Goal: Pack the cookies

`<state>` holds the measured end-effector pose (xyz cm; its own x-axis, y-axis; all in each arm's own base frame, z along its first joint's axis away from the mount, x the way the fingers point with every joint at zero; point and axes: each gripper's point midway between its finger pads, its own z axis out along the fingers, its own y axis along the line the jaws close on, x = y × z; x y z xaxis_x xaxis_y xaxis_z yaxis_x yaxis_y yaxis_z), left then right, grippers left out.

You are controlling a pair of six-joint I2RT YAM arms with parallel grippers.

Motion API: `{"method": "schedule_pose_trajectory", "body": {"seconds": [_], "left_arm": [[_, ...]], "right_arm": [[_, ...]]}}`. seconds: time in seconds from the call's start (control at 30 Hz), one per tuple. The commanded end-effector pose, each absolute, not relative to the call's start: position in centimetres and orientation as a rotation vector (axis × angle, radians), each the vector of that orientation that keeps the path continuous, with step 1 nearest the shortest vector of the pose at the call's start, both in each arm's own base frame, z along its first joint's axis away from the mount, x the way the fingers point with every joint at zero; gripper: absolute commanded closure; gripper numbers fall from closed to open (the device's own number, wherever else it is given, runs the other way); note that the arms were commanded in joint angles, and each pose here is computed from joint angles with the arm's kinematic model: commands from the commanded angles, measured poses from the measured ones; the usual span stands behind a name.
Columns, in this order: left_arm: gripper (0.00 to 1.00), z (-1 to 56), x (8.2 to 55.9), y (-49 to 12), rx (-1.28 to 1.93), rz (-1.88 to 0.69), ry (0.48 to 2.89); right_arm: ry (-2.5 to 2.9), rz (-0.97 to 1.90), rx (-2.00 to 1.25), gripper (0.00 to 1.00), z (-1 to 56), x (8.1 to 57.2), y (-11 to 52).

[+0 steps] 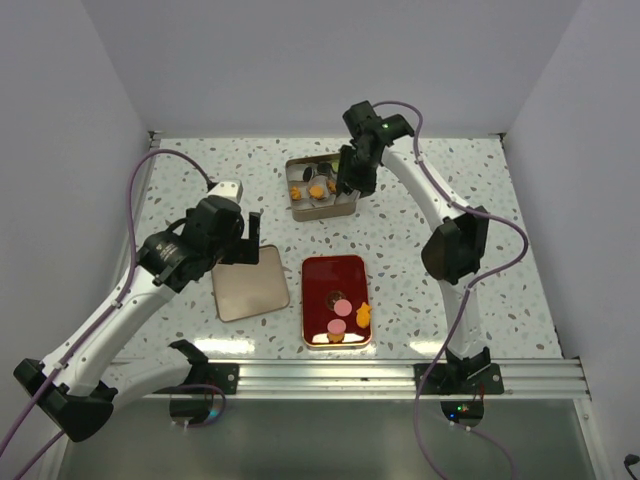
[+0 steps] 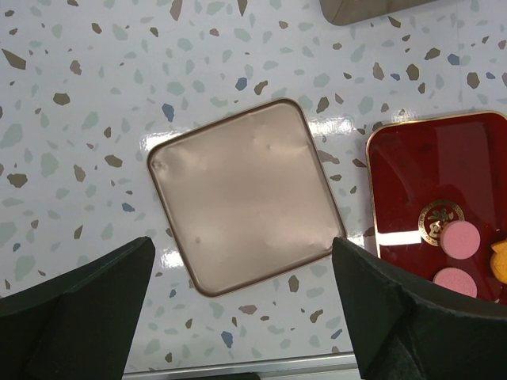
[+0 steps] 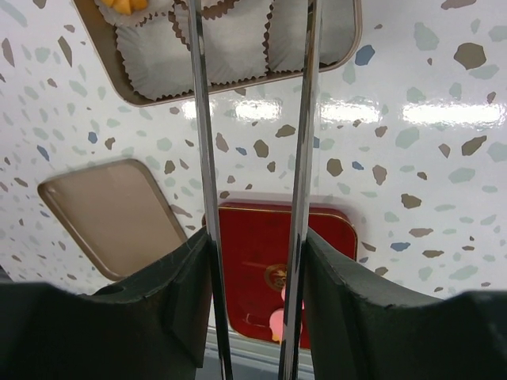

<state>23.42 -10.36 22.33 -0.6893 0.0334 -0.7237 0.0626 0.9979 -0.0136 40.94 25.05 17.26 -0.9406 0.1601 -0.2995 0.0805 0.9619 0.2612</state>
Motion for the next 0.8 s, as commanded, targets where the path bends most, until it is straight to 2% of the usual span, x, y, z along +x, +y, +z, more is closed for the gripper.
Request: {"method": "schedule_pose_trajectory", "body": {"seconds": [0.0, 0.13, 0.3, 0.57, 0.77], "left_arm": [[0.0, 23.9, 23.8, -10.6, 0.059, -0.087, 2.274], [0.0, 23.6, 23.7, -10.8, 0.081, -0.102, 2.276], [0.0, 23.4, 23.6, -11.4, 0.115, -0.138, 2.275], [0.0, 23.3, 23.0, -12.6, 0.16, -0.204, 2.276], [0.0, 23.5, 22.4, -12.7, 0.181, -0.209, 2.27]], "right_arm": [[2.674, 0.404, 0.188, 0.53, 23.1, 39.8, 23.9], [2.653, 0.413, 0.187, 0.55, 25.3, 36.7, 22.5], [2.729, 0.368, 0.134, 0.55, 24.1, 31.1, 21.9], [2.901, 0.271, -0.023, 0.54, 19.1, 19.1, 23.6], [2.95, 0.252, -0.041, 0.54, 17.1, 14.0, 24.5]]}}
